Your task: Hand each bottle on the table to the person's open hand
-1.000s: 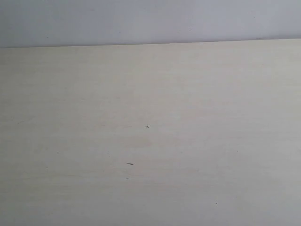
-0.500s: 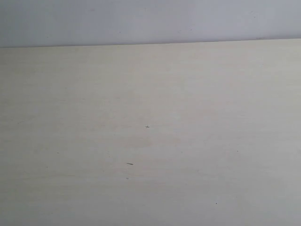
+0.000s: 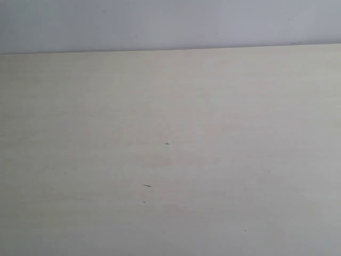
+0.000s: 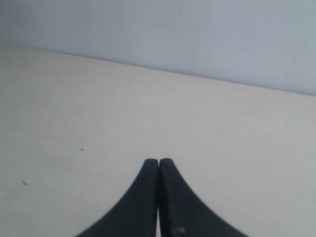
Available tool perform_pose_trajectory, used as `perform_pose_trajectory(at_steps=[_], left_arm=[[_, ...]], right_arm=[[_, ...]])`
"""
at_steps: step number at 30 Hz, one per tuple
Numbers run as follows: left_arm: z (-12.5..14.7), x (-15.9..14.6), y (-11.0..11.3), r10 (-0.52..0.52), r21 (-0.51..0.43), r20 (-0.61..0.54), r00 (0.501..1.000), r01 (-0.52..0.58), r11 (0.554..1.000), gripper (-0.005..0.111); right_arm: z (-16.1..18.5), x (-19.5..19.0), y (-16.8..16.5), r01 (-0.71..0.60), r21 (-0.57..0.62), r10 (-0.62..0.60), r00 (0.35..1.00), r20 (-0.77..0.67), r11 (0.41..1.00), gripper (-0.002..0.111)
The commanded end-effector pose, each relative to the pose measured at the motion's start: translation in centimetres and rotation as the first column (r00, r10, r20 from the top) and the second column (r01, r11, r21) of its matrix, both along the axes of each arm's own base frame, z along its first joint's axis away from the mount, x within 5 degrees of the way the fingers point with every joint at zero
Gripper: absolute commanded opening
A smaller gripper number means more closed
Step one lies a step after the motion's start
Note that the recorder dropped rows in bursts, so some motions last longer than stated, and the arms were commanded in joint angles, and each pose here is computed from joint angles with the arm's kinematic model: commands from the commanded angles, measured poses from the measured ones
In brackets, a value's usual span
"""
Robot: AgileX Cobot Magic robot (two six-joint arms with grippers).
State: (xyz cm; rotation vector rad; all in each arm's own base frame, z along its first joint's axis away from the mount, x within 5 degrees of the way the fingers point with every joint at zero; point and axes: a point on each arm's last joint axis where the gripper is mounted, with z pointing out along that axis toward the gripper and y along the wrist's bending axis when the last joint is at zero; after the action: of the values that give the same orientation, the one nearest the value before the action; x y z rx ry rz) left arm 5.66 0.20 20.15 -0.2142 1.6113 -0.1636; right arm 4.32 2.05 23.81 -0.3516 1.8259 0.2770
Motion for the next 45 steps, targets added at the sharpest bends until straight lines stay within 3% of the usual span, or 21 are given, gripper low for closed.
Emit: perform_pose_trajectory(at_steps=[1, 5, 9, 14, 45], left_arm=[[-0.1, 0.0, 0.0, 0.002, -0.001, 0.0, 1.0, -0.002, 1.0, 0.0], [-0.1, 0.0, 0.0, 0.002, -0.001, 0.0, 1.0, -0.002, 1.0, 0.0], [-0.1, 0.0, 0.0, 0.002, -0.001, 0.0, 1.0, -0.002, 1.0, 0.0], [-0.1, 0.0, 0.0, 0.002, -0.001, 0.0, 1.0, -0.002, 1.0, 0.0], [-0.1, 0.0, 0.0, 0.002, -0.001, 0.0, 1.0, -0.002, 1.0, 0.0]], right_arm=[[0.6, -0.4, -0.4, 0.04, 0.004, -0.04, 0.994, 0.106, 0.999, 0.0], [1.3, 0.2, -1.1, 0.173, 0.123, -0.204, 0.923, 0.327, 0.977, 0.0], [0.1, 0.8, -1.6, 0.255, 0.208, -0.319, 0.868, 0.382, 0.944, 0.0], [-2.4, 1.3, -1.6, 0.274, 0.178, -0.319, 0.889, 0.329, 0.945, 0.0], [-2.6, 1.3, -1.6, 0.273, 0.183, -0.318, 0.9, 0.298, 0.944, 0.0]])
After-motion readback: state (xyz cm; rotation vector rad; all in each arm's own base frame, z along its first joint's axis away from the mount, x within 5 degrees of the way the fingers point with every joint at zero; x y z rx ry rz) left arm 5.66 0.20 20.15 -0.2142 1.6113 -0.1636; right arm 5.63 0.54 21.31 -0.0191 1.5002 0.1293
